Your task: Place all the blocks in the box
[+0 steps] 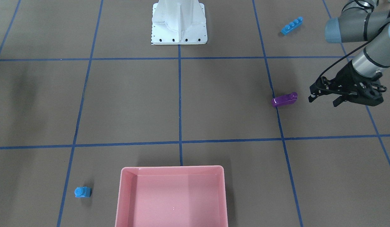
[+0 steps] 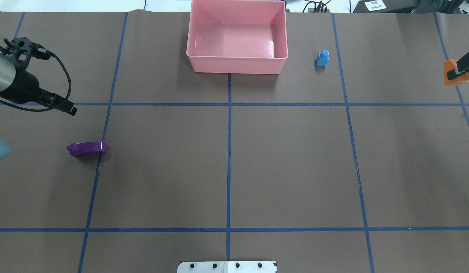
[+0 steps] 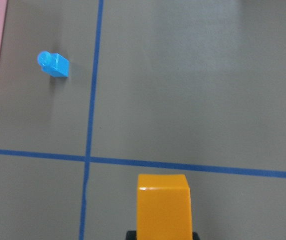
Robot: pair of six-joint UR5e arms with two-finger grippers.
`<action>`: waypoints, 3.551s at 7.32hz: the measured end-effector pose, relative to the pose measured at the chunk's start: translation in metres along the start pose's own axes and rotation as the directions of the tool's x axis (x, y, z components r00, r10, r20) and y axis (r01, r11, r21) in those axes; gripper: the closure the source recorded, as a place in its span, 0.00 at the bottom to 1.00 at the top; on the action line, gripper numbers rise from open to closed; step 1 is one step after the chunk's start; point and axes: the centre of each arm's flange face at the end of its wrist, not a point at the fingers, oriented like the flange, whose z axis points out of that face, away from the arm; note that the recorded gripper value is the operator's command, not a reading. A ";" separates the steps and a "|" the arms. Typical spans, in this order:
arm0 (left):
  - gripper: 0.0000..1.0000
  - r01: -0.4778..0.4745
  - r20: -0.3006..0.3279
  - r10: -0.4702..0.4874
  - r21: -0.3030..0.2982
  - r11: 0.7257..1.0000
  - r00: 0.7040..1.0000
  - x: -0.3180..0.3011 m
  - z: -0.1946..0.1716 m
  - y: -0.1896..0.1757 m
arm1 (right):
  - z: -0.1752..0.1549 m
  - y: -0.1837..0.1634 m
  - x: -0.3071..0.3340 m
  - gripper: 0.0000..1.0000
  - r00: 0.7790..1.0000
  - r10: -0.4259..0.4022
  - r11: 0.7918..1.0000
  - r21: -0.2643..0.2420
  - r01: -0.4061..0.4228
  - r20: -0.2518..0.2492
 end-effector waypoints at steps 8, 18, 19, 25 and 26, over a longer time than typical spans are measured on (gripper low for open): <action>0.04 -0.571 0.105 0.586 -0.141 0.809 0.804 0.043 0.076 0.030 | -0.012 -0.118 -0.221 1.00 0.954 0.287 0.958 0.004 -0.288 0.086; 1.00 -0.583 0.112 0.611 -0.208 0.786 0.784 0.055 0.115 0.047 | 0.132 -0.229 -0.391 1.00 0.990 0.139 0.983 0.118 -0.138 -0.003; 1.00 -0.581 0.111 0.609 -0.207 0.787 0.785 0.055 0.114 0.048 | 0.152 -0.229 -0.399 0.78 0.994 0.111 0.983 0.149 -0.109 -0.010; 1.00 -0.393 0.054 0.411 -0.201 0.897 0.910 0.129 -0.030 -0.029 | 0.175 -0.219 -0.432 0.01 0.999 0.051 0.978 0.201 -0.047 -0.014; 1.00 -0.292 0.038 0.300 -0.144 0.945 0.953 0.148 -0.055 -0.056 | 0.148 -0.223 -0.419 0.01 0.997 0.071 0.986 0.153 -0.068 -0.018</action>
